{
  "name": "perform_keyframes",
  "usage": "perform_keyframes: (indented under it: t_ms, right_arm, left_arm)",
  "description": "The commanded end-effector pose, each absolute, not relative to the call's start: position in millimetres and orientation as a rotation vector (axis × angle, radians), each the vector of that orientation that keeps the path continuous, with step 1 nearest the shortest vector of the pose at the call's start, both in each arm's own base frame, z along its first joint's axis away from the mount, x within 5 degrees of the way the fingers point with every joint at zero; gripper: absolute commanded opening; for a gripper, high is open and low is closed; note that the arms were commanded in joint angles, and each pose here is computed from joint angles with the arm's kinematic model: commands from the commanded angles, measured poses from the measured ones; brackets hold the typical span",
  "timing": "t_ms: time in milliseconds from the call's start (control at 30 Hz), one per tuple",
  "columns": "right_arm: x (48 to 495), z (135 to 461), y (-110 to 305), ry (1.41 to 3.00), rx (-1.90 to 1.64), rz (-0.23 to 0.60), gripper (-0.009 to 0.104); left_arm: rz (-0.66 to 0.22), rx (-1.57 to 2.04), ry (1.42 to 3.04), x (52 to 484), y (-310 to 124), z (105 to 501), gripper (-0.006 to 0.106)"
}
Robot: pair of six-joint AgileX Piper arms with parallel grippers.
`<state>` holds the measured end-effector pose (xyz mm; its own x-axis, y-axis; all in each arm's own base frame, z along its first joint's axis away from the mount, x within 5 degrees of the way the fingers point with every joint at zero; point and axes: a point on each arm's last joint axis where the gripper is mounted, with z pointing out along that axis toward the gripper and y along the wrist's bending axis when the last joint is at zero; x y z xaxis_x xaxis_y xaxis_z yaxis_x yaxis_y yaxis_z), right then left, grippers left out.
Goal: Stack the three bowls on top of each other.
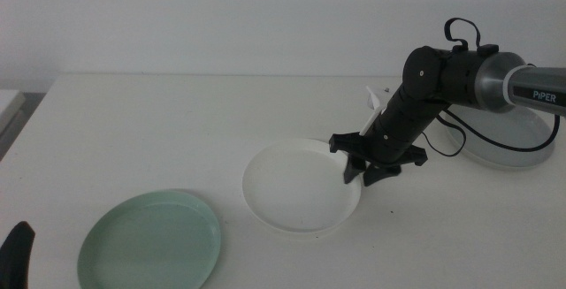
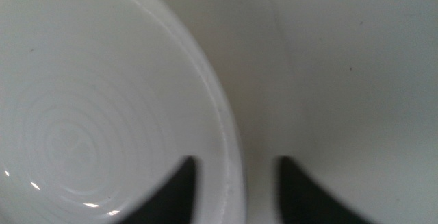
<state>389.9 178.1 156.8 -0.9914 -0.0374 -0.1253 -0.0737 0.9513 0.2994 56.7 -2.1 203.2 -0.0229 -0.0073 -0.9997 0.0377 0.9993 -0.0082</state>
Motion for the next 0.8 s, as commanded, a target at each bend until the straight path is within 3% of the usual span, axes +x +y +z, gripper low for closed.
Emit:
perform_keyframes:
  t_ms: [0,133,167,367,400,433,633,767]
  right_arm:
    - [391,160,178,2.973,-0.094,0.458,0.043]
    - [393,176,174,2.926,-0.188,0.461,0.087]
    - [395,186,168,2.913,-0.209,0.455,0.093]
    - [418,263,93,2.804,-0.117,0.314,0.093]
    - [423,275,74,2.776,-0.078,0.269,0.093]
    - [437,299,-5,2.693,0.104,0.113,0.093]
    - [443,271,-97,2.671,0.383,0.048,0.093]
    - [444,241,-137,2.697,0.509,0.04,0.093]
  left_arm:
    - [-0.046,0.014,1.577,56,-2,205,0.094]
    - [-0.046,0.014,1.577,56,-2,205,0.094]
    - [-0.046,0.014,1.577,56,-2,205,0.094]
    - [-0.046,0.014,1.577,56,-2,205,0.094]
    - [-0.046,0.014,1.577,56,-2,205,0.094]
    - [-0.046,0.014,1.577,56,-2,205,0.094]
    - [-0.024,0.032,1.576,56,-2,205,0.094]
    - [-0.027,0.03,1.576,56,-2,205,0.094]
